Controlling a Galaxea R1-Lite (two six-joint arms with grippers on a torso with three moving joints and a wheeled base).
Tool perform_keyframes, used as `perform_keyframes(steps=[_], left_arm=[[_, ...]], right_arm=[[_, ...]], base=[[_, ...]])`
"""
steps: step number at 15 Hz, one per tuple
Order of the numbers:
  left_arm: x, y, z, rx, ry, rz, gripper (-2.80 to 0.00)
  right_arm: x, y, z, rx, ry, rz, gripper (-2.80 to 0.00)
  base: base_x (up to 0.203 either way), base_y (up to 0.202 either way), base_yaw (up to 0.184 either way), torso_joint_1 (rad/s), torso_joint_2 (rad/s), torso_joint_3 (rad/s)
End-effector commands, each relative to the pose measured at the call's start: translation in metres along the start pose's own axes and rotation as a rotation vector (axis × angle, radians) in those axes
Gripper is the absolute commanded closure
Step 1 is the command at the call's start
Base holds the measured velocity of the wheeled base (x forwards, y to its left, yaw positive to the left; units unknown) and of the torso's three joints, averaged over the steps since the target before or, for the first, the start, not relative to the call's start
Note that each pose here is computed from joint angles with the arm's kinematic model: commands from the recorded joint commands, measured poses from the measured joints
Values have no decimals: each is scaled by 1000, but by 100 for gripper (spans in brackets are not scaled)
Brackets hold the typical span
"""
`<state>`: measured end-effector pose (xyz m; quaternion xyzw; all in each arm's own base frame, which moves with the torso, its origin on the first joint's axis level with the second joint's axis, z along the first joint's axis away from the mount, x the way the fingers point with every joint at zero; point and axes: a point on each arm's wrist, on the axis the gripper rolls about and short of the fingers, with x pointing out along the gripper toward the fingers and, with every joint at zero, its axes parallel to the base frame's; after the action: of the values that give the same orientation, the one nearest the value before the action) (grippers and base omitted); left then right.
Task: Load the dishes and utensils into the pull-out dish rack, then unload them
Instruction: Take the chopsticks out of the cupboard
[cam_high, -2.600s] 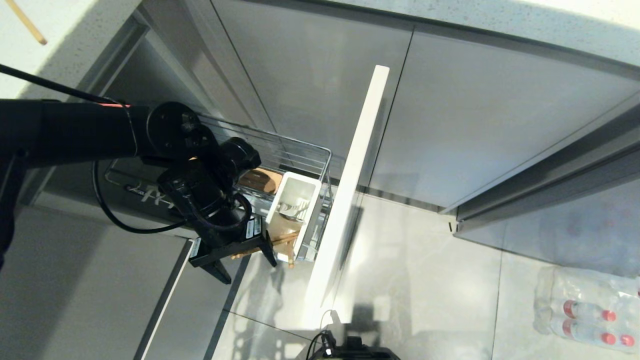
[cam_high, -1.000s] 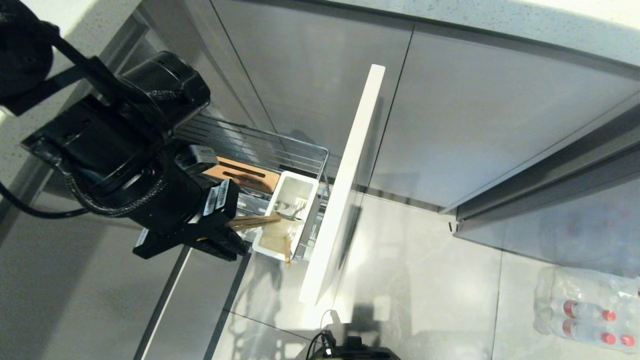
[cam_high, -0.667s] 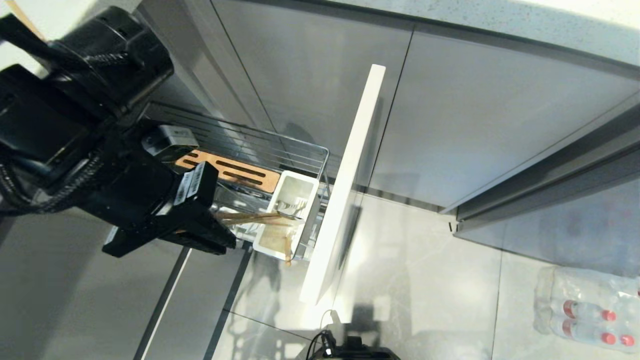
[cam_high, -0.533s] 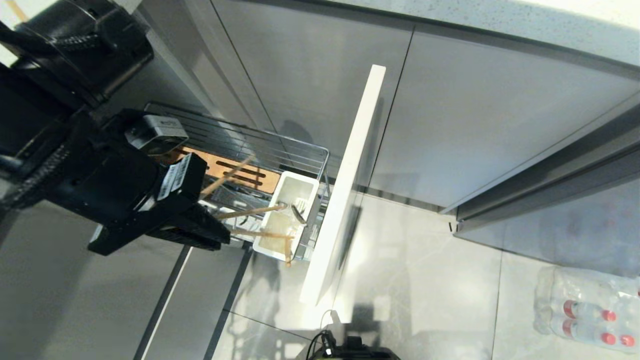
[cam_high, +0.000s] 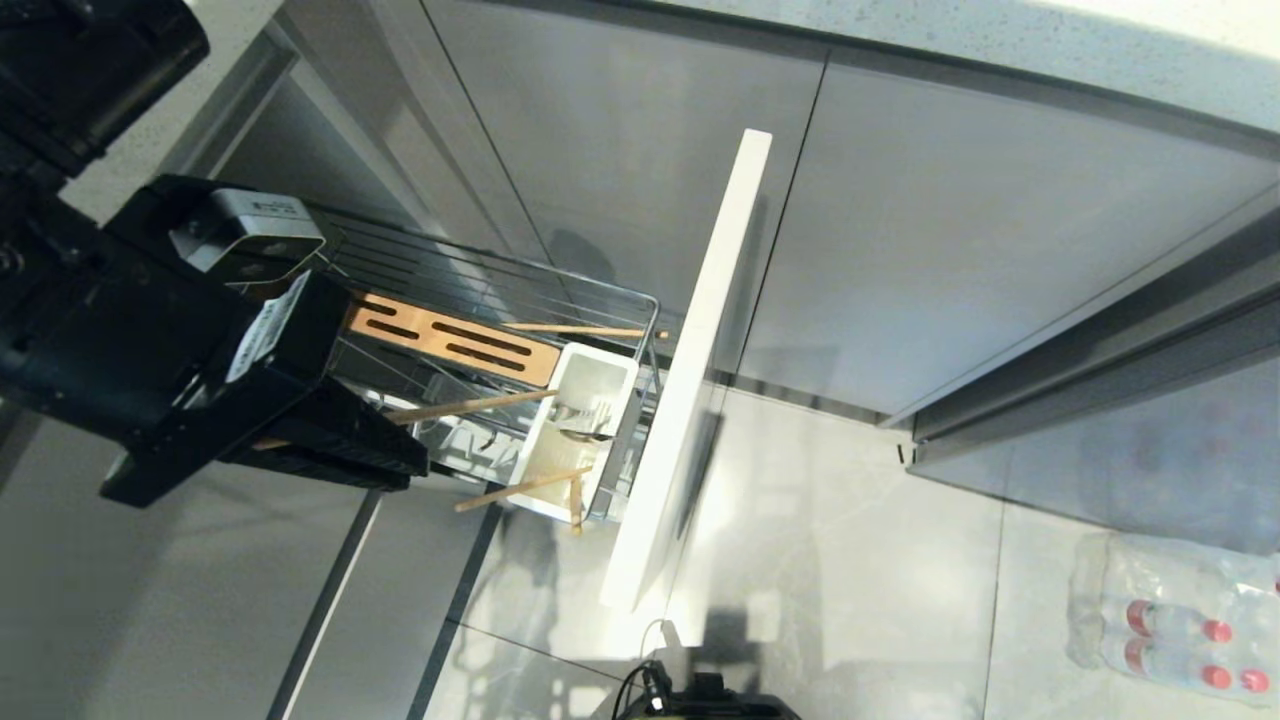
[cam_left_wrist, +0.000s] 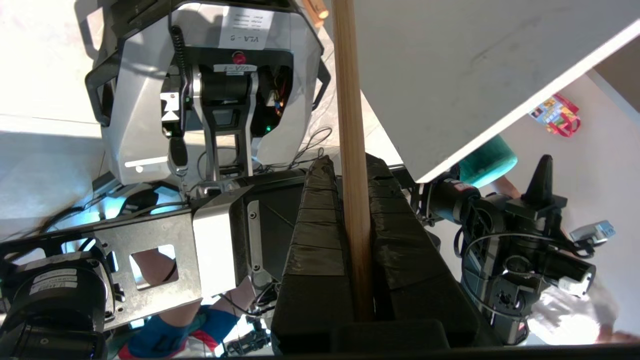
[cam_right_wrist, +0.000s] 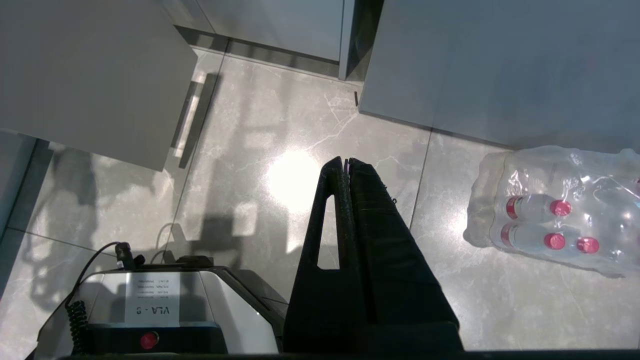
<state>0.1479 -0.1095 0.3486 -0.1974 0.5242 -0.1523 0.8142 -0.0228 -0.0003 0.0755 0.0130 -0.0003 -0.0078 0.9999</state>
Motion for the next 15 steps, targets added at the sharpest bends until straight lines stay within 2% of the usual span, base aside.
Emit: perform_keyframes(steps=[1,7,11,15], left_arm=[[-5,1,-3,0,-6,-10,0],[-54,7,-22,29,-142,-107,0],[-90,16,-37,55,-305,-186,0],[-124,29,-56,119,-435,-290,0]], right_arm=[[0,0,0,0,0,-1,0],[0,0,0,0,0,0,0],[0,0,0,0,0,0,0],[0,0,0,0,0,0,0]], base=[[0,0,0,0,0,0],[0,0,0,0,0,0],[0,0,0,0,0,0],[0,0,0,0,0,0]])
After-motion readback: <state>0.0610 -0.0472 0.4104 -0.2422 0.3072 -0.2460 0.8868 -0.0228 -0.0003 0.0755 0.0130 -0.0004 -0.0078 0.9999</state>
